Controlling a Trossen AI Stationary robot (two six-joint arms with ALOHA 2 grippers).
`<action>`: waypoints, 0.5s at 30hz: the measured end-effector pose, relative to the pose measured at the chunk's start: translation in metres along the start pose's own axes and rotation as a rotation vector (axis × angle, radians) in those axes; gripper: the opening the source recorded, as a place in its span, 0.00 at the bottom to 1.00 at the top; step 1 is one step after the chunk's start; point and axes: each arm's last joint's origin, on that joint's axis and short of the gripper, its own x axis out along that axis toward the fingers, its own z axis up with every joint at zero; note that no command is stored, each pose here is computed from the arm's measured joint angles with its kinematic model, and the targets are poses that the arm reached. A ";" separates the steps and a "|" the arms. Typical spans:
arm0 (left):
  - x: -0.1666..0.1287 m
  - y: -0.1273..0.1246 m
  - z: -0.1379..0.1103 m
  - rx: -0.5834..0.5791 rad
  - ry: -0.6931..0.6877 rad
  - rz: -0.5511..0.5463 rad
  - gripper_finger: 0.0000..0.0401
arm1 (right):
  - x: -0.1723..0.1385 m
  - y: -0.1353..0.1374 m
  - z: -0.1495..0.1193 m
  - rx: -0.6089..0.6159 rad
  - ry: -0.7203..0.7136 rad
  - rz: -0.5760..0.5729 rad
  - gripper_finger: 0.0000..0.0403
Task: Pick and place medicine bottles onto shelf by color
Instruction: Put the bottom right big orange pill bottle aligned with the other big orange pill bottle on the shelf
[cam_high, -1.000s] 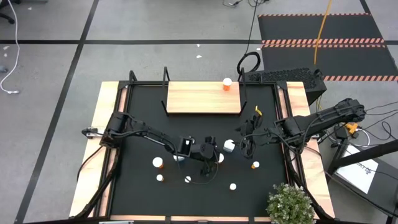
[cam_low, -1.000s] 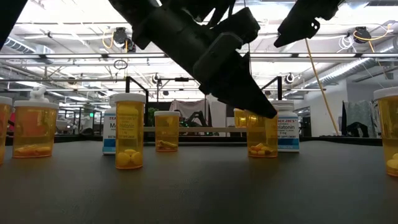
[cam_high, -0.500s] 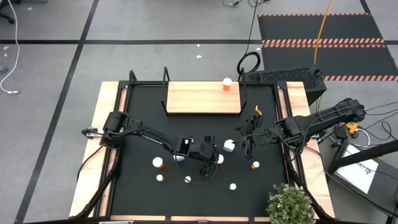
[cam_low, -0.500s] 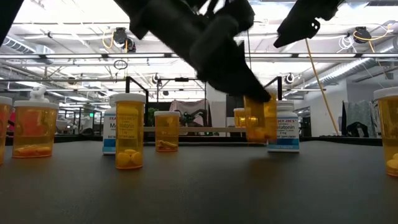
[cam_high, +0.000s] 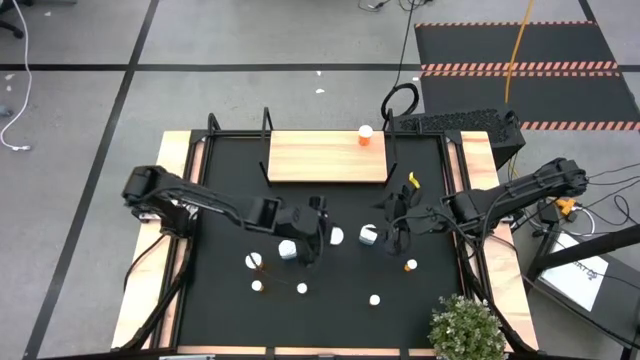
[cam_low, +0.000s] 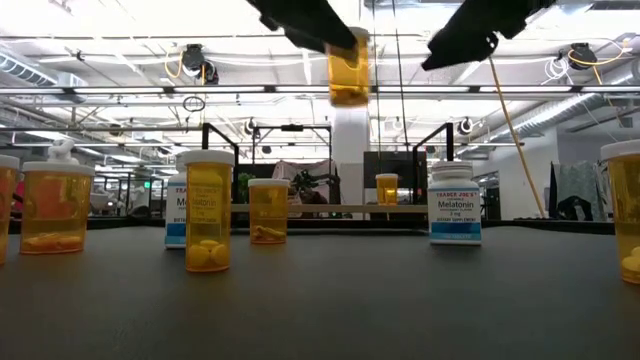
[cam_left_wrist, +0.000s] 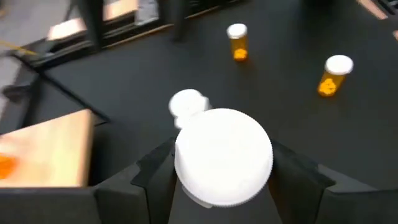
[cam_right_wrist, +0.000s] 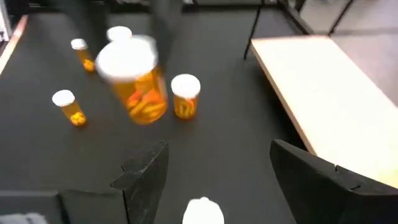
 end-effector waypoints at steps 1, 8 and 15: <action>-0.005 0.003 0.001 0.001 -0.002 0.015 0.53 | 0.001 0.001 0.001 -0.010 -0.021 0.005 0.69; -0.018 0.024 0.000 -0.044 0.002 0.071 0.57 | 0.020 0.009 0.005 -0.040 -0.085 0.007 0.69; -0.016 0.023 0.001 -0.015 -0.015 0.058 0.58 | 0.054 0.020 0.007 -0.092 -0.154 -0.005 0.69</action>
